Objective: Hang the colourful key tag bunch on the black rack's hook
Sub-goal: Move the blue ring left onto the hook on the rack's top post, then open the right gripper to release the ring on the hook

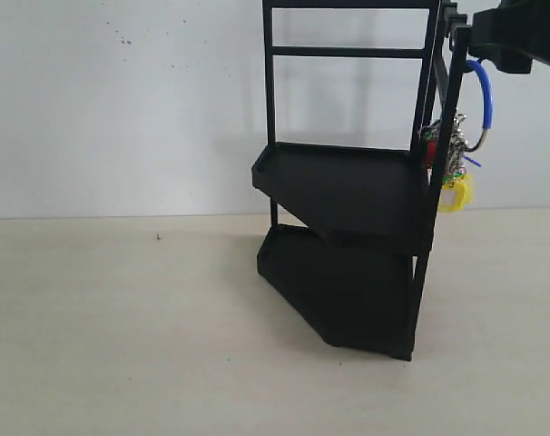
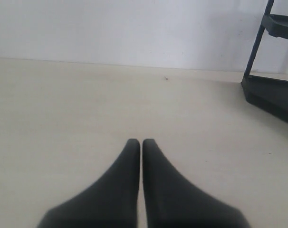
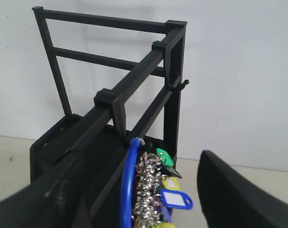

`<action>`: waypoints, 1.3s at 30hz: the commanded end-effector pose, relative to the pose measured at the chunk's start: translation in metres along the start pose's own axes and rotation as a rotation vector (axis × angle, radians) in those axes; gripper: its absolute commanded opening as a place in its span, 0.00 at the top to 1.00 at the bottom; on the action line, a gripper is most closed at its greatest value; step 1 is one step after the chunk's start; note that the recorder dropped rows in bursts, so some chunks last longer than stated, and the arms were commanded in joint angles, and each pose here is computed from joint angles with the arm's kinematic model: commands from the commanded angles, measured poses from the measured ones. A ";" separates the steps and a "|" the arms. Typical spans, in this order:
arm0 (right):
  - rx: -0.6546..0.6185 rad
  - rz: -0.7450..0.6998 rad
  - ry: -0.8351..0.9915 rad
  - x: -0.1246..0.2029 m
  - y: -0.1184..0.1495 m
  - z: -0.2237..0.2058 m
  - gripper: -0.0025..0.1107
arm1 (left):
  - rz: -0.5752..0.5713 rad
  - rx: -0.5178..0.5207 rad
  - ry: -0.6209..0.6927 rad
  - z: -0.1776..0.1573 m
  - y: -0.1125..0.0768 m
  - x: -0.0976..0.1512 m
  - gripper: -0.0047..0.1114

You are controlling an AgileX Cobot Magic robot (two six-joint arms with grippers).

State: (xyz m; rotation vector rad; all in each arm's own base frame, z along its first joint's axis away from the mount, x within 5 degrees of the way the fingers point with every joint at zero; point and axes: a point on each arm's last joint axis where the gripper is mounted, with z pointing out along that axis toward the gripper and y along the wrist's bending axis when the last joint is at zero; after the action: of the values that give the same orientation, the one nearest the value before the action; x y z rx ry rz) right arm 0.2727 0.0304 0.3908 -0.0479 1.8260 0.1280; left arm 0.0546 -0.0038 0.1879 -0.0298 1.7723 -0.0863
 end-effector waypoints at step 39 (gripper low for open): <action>0.002 0.195 0.083 0.055 -0.001 -0.148 0.98 | 0.008 -0.001 -0.007 0.000 0.000 0.000 0.92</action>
State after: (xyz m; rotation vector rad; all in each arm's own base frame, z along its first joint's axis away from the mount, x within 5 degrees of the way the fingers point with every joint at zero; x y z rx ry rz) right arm 0.1274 0.0158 0.3795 0.1310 1.8964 0.2716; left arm 0.0546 -0.0038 0.1879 -0.0298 1.7723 -0.0863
